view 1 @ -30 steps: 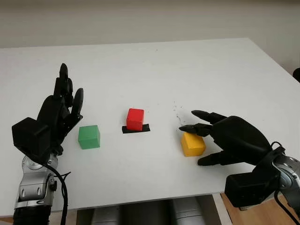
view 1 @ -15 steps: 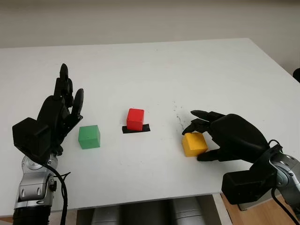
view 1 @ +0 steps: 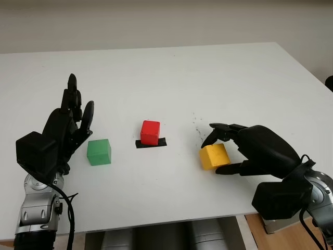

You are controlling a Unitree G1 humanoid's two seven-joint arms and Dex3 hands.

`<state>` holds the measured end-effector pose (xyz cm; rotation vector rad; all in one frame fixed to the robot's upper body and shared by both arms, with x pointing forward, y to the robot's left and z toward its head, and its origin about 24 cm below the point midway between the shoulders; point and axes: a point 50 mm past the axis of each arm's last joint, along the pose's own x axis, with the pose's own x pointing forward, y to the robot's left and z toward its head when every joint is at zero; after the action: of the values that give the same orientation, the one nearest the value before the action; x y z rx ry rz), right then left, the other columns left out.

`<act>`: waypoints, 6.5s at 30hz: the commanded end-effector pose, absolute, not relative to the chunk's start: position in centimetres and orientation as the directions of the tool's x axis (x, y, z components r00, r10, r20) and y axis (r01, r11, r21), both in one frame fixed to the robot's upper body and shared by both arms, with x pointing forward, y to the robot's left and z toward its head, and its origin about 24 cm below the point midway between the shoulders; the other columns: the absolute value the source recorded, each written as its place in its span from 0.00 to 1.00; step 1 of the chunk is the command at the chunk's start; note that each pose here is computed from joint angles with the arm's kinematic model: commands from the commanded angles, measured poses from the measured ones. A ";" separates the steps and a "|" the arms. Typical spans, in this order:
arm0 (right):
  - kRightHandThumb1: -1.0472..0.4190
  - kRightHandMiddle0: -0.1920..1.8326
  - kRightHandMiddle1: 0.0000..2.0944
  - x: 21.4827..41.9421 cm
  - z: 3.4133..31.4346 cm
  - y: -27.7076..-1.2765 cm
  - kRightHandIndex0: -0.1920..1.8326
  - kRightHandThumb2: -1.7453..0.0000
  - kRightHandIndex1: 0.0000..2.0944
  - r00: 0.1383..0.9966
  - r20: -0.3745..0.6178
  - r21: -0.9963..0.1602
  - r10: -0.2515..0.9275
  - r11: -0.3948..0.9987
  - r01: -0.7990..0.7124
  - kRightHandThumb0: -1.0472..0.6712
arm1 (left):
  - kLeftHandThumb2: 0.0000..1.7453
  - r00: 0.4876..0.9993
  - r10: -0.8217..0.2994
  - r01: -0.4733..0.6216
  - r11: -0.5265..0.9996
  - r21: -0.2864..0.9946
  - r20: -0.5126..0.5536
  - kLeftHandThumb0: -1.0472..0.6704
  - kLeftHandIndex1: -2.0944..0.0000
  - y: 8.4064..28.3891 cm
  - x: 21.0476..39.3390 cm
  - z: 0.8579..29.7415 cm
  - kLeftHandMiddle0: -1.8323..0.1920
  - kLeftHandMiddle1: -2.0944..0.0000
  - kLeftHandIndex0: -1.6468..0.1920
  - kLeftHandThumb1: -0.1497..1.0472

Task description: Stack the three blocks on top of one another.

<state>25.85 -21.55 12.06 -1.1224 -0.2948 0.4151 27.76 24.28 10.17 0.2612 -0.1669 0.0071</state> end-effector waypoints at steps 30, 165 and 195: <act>0.05 0.27 0.75 36.1 15.1 -16.7 0.30 0.97 0.02 0.893 0.082 -0.447 0.442 0.817 -0.364 0.30 | 0.32 0.986 -0.002 -0.042 0.966 0.257 0.167 0.21 1.00 24.1 27.4 10.1 1.00 1.00 1.00 1.00; 0.00 0.00 0.00 35.5 12.7 -17.1 0.00 0.62 0.00 0.960 0.238 0.007 0.151 0.988 -0.157 0.17 | 0.03 0.990 -0.116 0.116 0.277 0.954 -0.087 0.11 0.98 29.4 25.4 20.4 0.85 0.98 0.75 0.96; 0.00 0.00 0.00 35.4 12.5 -16.4 0.00 0.62 0.00 0.967 0.202 0.020 0.157 0.986 -0.164 0.20 | 0.02 0.914 -0.230 0.391 0.282 0.876 -0.334 0.12 0.97 27.9 25.2 17.7 0.93 0.98 0.81 0.92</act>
<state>35.36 -16.65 11.73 0.0336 -0.1769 0.1571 25.44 27.73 17.50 1.2038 0.1538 -0.4175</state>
